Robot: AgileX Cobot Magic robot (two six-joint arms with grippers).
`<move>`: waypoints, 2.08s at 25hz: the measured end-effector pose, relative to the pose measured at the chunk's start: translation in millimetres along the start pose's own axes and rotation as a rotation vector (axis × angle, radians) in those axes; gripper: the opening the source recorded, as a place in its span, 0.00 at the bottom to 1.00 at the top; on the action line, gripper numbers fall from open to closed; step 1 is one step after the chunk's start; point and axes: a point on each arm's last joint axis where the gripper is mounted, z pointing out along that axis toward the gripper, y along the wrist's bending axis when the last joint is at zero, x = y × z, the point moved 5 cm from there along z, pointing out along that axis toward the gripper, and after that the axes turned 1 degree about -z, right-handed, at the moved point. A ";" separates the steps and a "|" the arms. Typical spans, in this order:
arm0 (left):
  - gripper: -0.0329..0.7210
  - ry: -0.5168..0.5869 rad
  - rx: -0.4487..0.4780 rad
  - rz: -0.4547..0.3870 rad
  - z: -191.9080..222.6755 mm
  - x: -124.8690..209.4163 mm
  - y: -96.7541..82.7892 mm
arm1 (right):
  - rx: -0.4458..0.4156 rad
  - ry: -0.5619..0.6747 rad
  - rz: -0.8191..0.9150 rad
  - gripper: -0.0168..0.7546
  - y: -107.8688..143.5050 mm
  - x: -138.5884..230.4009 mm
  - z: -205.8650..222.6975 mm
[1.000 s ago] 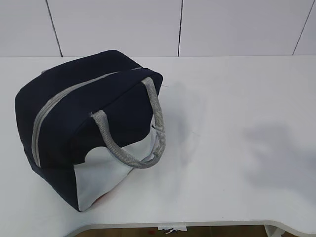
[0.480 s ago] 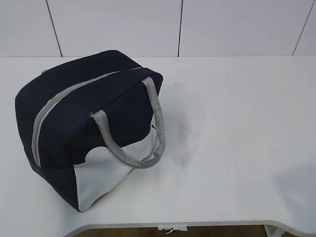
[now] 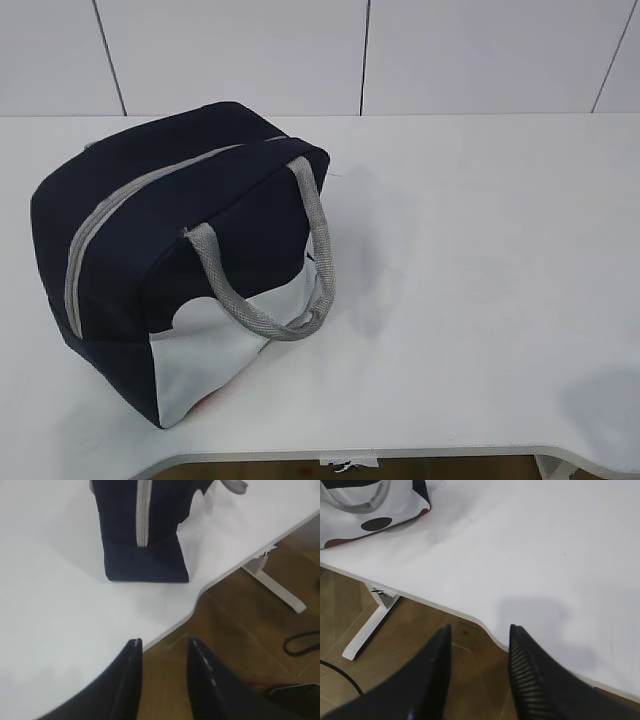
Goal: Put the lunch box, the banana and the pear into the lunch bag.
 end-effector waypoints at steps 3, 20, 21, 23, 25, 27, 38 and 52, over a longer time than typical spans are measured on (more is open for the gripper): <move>0.36 0.043 0.013 -0.012 25.1 14.9 -0.8 | 0.002 0.002 -0.001 0.42 -0.2 0.4 0.4; 0.36 0.029 -0.103 -0.080 29.9 13.5 3.9 | 0.142 0.005 0.091 0.42 -4.4 1.0 0.3; 0.36 0.032 -0.193 -0.140 30.4 13.3 6.6 | 0.179 0.006 0.113 0.42 -5.7 1.2 0.0; 0.36 0.033 -0.247 -0.173 30.6 13.2 8.6 | 0.222 0.008 0.140 0.42 -7.1 1.5 -0.4; 0.36 0.032 -0.252 -0.180 30.7 13.0 8.4 | 0.241 0.008 0.152 0.42 -7.8 1.6 -0.6; 0.36 0.031 -0.255 -0.182 30.7 12.8 8.4 | 0.244 0.008 0.155 0.42 -7.8 1.6 -0.6; 0.36 0.028 -0.254 -0.184 30.8 12.4 8.3 | 0.243 0.005 0.155 0.42 -7.6 1.2 -0.5; 0.36 0.026 -0.255 -0.184 30.8 12.1 8.4 | 0.243 0.005 0.155 0.42 -7.6 1.2 -0.5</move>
